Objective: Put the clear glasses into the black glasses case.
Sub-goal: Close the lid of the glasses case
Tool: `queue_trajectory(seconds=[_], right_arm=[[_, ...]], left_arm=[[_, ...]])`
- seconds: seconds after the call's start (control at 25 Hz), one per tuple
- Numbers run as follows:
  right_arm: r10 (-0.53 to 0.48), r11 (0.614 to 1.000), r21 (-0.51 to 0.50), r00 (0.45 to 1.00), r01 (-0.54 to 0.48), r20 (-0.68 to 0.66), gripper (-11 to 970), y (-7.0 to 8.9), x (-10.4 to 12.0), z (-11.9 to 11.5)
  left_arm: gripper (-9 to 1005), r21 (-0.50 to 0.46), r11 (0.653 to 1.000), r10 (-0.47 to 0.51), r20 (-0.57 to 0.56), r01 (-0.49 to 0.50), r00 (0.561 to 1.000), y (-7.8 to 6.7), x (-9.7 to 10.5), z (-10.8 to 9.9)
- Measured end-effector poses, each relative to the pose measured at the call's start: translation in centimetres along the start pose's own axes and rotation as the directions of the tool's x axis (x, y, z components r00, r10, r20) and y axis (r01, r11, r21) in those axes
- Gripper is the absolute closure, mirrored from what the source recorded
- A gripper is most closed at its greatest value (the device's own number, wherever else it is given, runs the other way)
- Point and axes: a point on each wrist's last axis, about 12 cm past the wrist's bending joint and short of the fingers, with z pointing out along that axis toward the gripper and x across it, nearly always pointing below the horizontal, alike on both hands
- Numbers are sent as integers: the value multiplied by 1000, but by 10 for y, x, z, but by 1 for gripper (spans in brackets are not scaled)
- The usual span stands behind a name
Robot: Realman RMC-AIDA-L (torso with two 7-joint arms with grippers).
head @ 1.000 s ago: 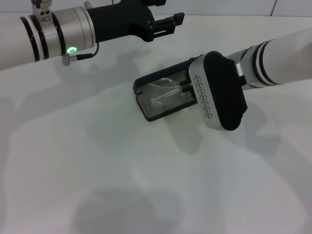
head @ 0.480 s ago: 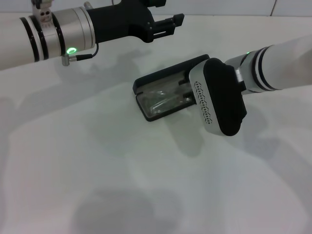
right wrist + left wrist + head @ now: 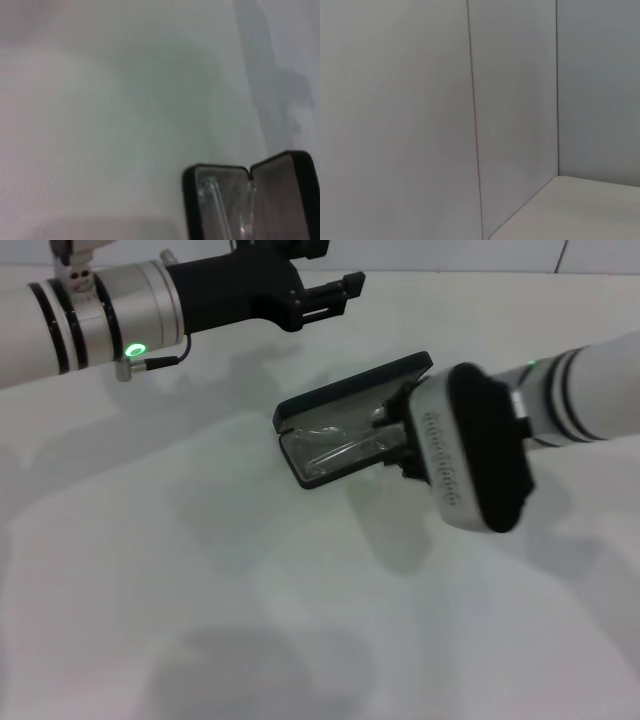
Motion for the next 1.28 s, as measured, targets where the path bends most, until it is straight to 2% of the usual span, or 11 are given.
queue_trajectory(seconds=[0.24,0.32,0.48,0.6,0.72,0.84,0.92,1.0,1.08,1.2,1.28], right_arm=[[189,980,-94,964,-174,185,564,16,17,-46],[267,963,-118,926,-244,266,557,21,29,-60],[431,901,-147,808,-408,400,543,43,58,-85],[549,814,-114,690,-569,471,532,68,86,-98],[643,685,-106,530,-721,553,522,91,113,-108],[651,550,-117,336,-827,681,511,111,134,-121],[622,486,-113,252,-867,741,505,122,146,-130],[606,445,-107,211,-889,767,497,129,154,-137],[607,428,-96,207,-899,767,491,132,159,-138],[598,436,-60,240,-898,764,480,132,159,-133],[586,450,-38,263,-892,767,394,131,157,-130]], left_arm=[[357,-3,1000,7,6,-7,1000,-1,0,-4],[357,-4,1000,5,6,-5,1000,-1,1,-5],[357,-6,1000,-4,7,4,1000,-2,2,-5],[357,-7,1000,-19,4,19,1000,-3,5,-6],[357,-16,999,-34,-6,34,999,-4,11,-9],[357,-17,999,-41,-10,41,999,-4,13,-8],[357,-13,999,-48,-20,48,999,-4,11,2],[357,-27,998,-57,-43,55,997,-2,12,13],[357,-57,996,-73,-79,68,994,0,14,22],[357,-111,991,-94,-144,78,985,2,19,35],[357,-137,989,-87,-192,61,978,1,23,41]])
